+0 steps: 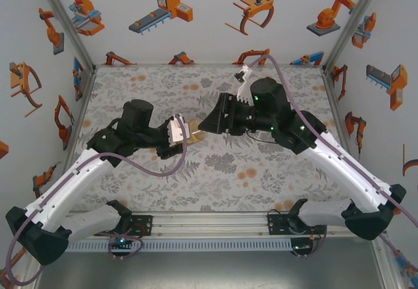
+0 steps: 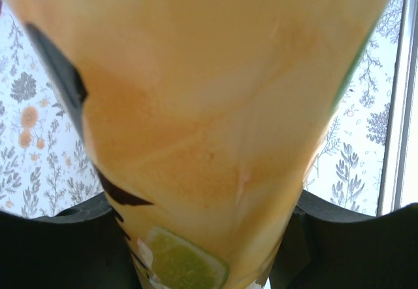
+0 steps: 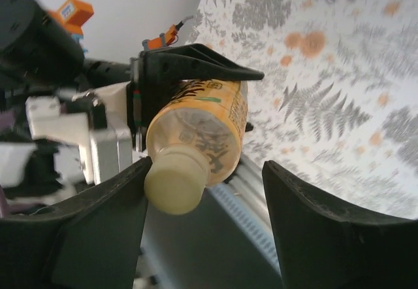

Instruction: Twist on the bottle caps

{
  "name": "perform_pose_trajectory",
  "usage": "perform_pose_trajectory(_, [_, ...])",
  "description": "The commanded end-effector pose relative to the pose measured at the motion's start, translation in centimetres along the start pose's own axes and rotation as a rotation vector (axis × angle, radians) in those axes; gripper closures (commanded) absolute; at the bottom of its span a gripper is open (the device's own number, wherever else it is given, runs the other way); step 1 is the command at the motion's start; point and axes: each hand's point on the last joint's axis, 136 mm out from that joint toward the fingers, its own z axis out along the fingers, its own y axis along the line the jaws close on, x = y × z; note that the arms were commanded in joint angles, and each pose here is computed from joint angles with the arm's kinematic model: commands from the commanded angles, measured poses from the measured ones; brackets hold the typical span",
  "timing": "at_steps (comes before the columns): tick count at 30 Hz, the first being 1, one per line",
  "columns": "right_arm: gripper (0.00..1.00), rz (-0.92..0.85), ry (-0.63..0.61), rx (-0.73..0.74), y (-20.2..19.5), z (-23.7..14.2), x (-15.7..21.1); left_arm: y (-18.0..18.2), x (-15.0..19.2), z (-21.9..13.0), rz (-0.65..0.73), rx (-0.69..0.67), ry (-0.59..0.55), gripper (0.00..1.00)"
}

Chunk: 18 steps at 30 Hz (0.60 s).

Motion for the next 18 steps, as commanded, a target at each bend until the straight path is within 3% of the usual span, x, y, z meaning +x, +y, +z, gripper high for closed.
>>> perform_pose_trajectory(1, [0.37, -0.408, -0.107, -0.134, 4.0, -2.9, -1.7, -0.7, -1.7, -1.0, 0.03, 0.019, -0.069, 1.0])
perform_pose_trajectory(11, [0.37, -1.162, 0.003, -0.45, 8.1, -4.8, 2.9, -2.0, -1.7, -2.0, 0.022, 0.049, -0.074, 1.0])
perform_pose_trajectory(14, [0.37, -1.299, 0.024, -0.495, 8.3, -4.9, 3.5, -2.3, -1.7, -2.1, 0.023, 0.061, -0.077, 1.0])
perform_pose_trajectory(18, [0.38, -1.357, 0.06, -0.51, 8.3, -4.4, 3.6, -2.6, -1.7, -2.1, 0.019, 0.076, -0.079, 1.0])
